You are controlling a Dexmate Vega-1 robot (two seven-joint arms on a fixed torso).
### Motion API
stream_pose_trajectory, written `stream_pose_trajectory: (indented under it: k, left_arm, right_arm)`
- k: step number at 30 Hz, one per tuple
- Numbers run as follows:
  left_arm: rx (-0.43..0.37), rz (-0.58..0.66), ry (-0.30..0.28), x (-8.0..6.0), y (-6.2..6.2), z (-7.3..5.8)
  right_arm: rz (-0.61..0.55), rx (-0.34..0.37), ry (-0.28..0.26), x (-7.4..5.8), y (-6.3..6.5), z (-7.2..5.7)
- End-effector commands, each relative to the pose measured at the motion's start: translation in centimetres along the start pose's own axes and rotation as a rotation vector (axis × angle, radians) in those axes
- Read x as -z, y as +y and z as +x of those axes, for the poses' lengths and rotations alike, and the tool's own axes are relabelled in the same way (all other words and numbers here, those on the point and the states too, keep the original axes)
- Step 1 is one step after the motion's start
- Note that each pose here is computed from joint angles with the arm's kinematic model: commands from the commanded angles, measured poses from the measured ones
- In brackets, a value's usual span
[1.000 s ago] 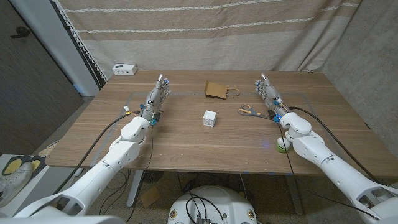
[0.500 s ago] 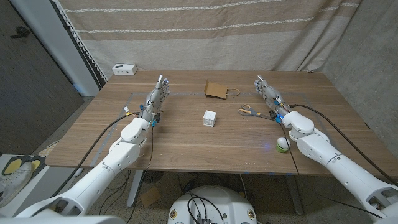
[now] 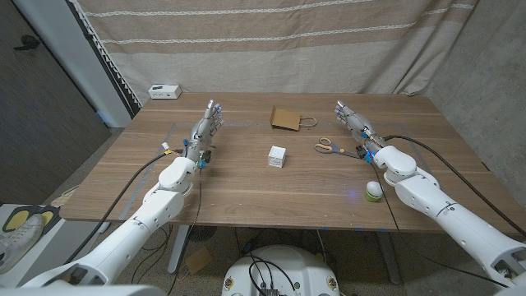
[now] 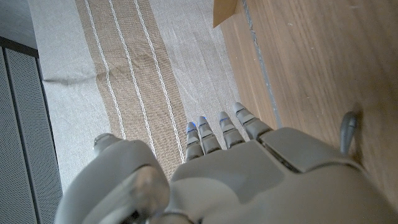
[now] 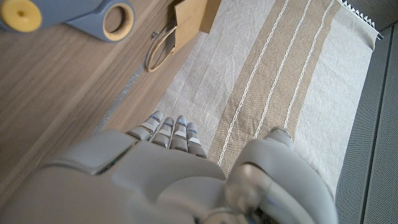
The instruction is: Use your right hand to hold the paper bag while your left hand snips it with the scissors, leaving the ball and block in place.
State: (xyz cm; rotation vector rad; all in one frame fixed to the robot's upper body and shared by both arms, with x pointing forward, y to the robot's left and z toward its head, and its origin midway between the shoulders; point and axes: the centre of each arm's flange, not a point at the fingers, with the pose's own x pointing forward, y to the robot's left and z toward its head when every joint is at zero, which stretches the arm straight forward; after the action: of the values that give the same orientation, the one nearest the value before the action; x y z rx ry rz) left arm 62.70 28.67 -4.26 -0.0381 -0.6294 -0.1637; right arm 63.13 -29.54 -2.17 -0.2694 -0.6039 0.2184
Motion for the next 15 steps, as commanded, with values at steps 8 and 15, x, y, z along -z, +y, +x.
stream_pose_trajectory:
  k: [8,15]
  left_arm:
    - [-0.001,0.004,0.0,0.03,0.21,-0.05]
    - [-0.001,0.007,-0.001,-0.02,0.38,0.15]
  right_arm:
    - [-0.088,0.021,0.005,-0.42,0.06,-0.82]
    - [-0.149,0.033,0.021,-0.72,0.24,-0.82]
